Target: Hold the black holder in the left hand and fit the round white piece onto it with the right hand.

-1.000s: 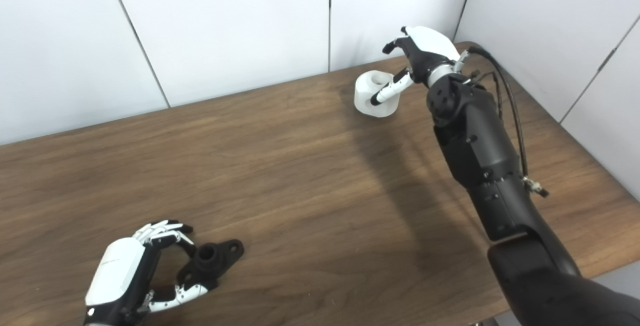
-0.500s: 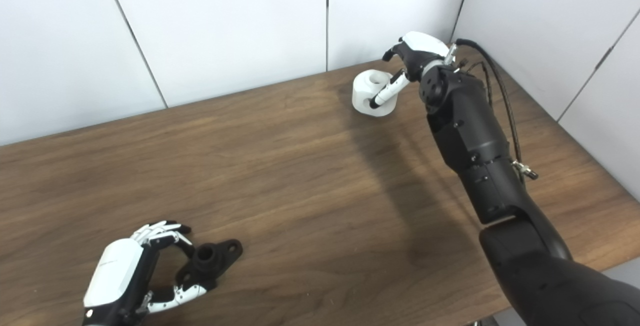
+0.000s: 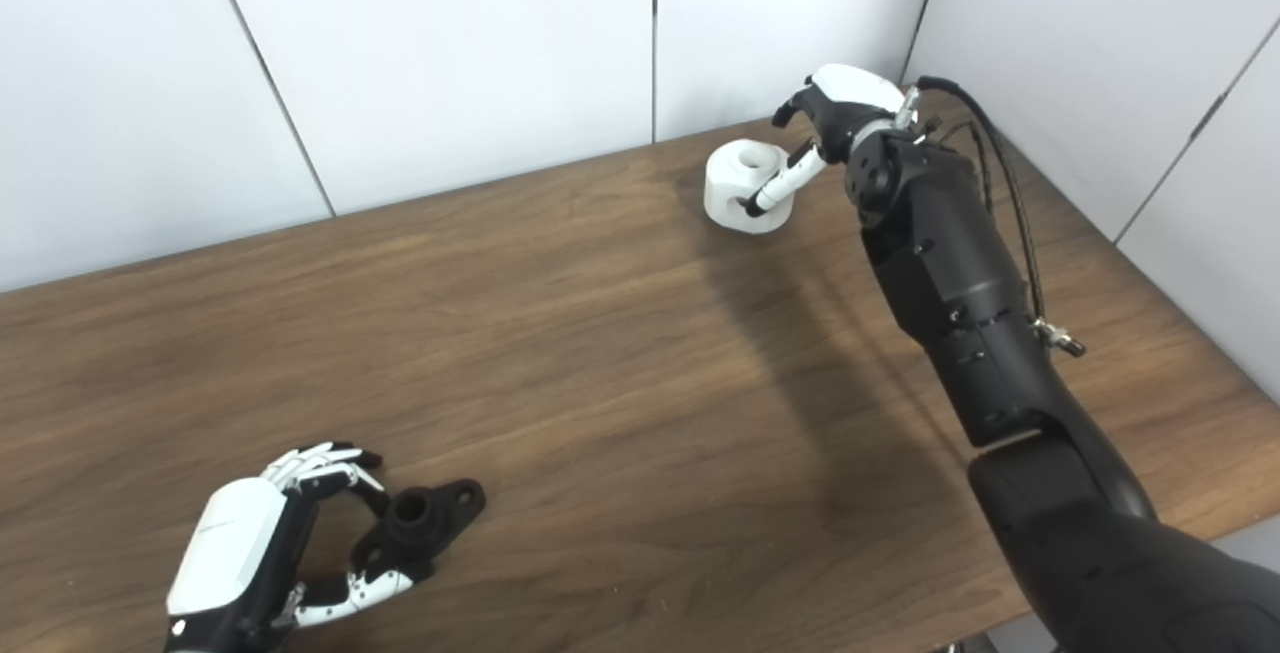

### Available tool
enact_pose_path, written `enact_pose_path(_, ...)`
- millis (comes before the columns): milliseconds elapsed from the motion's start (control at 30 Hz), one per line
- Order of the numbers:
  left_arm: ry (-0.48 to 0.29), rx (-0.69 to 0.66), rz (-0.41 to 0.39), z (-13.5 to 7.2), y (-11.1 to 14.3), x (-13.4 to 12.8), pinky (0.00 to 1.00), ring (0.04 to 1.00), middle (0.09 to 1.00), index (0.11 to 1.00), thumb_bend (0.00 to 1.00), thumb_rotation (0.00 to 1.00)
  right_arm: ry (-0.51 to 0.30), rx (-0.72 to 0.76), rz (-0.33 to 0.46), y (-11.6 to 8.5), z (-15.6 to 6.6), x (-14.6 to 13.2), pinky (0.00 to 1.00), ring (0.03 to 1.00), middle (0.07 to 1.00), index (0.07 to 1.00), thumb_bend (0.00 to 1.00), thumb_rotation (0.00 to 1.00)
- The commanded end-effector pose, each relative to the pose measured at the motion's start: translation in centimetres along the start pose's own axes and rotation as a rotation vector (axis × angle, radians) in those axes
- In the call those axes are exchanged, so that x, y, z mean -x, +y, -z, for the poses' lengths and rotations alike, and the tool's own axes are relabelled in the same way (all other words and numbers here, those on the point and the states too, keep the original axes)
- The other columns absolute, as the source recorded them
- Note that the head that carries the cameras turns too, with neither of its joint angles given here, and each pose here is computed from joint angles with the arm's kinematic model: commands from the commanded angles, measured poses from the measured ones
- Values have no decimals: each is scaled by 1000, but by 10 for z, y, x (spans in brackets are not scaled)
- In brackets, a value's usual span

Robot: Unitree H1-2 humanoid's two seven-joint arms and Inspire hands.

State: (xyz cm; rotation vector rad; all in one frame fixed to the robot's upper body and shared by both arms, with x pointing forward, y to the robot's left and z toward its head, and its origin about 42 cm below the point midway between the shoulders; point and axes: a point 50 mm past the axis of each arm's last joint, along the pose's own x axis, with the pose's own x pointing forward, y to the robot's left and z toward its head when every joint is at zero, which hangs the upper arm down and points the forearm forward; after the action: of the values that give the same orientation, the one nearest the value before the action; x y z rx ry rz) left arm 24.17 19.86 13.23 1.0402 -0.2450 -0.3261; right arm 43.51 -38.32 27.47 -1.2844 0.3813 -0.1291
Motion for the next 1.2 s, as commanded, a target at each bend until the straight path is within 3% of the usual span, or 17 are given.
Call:
enact_pose_path(0,-3,-21,-10,1,3,0,865,830,751,487,518,41,-6,12,71,-27,-2,1,1000,1000,986,757,968,320)
enact_pose_path(133,3,-18,-10,2,3,0,870,831,751,487,518,41,-13,2,67,-23,1,1,1000,1000,948,743,960,313)
enact_pose_path(700,5,-23,-8,1,4,0,869,832,750,487,518,41,-18,-9,65,-10,2,-2,1000,1000,986,738,942,311)
enact_pose_path(1167,3,-22,-7,2,4,0,867,830,750,487,518,42,-38,-25,97,-11,2,-1,1000,1000,968,721,925,325)
